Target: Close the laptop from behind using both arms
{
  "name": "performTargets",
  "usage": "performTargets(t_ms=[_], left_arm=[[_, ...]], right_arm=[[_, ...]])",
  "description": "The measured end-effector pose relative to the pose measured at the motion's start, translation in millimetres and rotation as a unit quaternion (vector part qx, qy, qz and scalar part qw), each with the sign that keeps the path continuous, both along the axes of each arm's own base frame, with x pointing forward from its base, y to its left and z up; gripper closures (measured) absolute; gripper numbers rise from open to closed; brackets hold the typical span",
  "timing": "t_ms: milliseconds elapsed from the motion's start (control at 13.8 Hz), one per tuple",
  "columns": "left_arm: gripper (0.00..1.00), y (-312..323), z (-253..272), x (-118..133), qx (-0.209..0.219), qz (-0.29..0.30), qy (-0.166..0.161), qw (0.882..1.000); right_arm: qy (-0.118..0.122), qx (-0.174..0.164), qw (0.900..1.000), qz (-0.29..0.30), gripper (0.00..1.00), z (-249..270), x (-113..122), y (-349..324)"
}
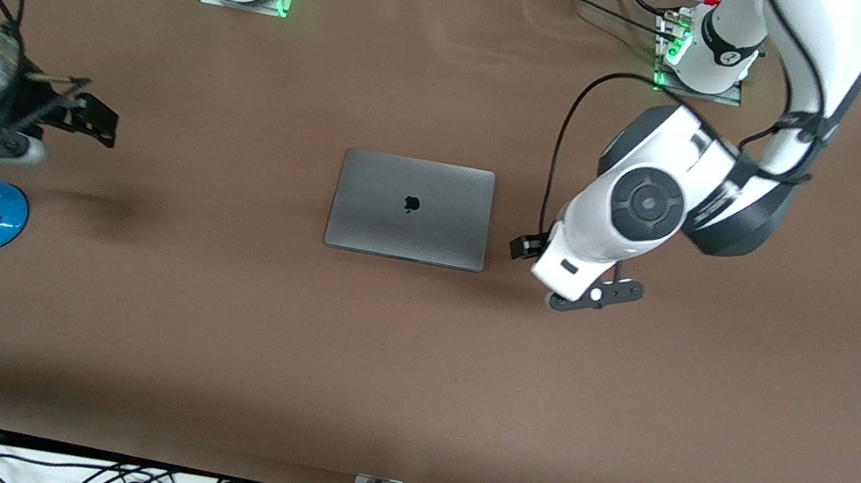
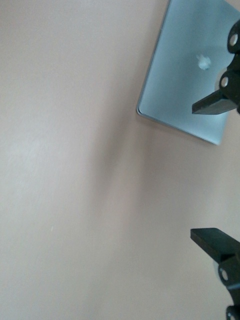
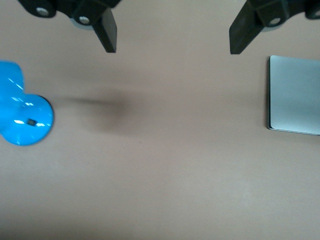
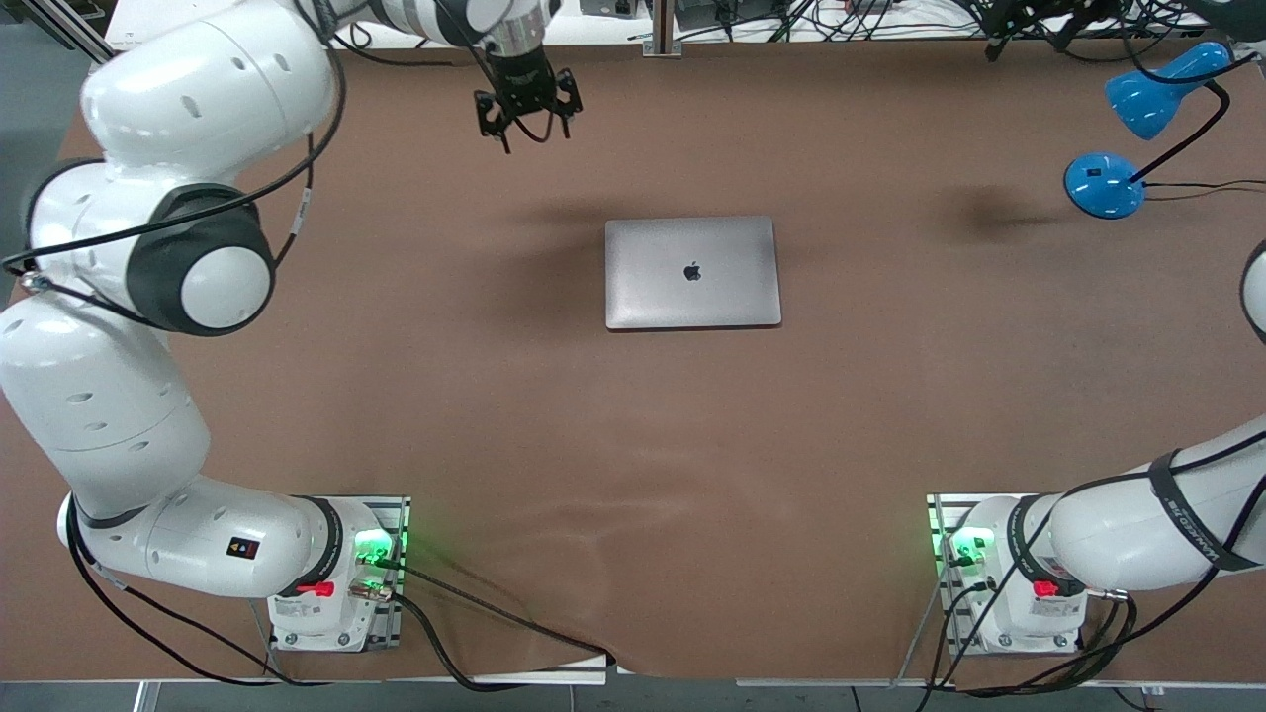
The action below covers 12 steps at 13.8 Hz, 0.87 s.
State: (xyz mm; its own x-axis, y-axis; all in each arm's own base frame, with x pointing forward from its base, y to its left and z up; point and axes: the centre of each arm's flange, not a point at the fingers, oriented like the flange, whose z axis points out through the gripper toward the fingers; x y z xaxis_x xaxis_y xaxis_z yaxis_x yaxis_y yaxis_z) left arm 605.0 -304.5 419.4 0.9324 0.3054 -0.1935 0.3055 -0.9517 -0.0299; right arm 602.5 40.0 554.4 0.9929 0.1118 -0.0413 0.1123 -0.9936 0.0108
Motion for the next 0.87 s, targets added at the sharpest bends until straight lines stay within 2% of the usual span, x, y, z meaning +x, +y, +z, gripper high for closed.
performTargets(t_ms=[435, 725, 870], left_arm=[[0.00, 85, 102, -16, 0.004, -0.057, -0.031, 0.998], [0.00, 112, 129, -41, 0.013, -0.088, -0.045, 0.995], [0.00, 138, 135, -50, 0.017, -0.110, -0.046, 0.993]], right_arm=[[-0.004, 0.005, 0.999, -0.047, 0.00, 48, -37, -58], [0.012, 0.007, 0.998, -0.061, 0.00, 43, -54, -74], [0.008, 0.006, 0.998, -0.063, 0.00, 34, -54, -77]])
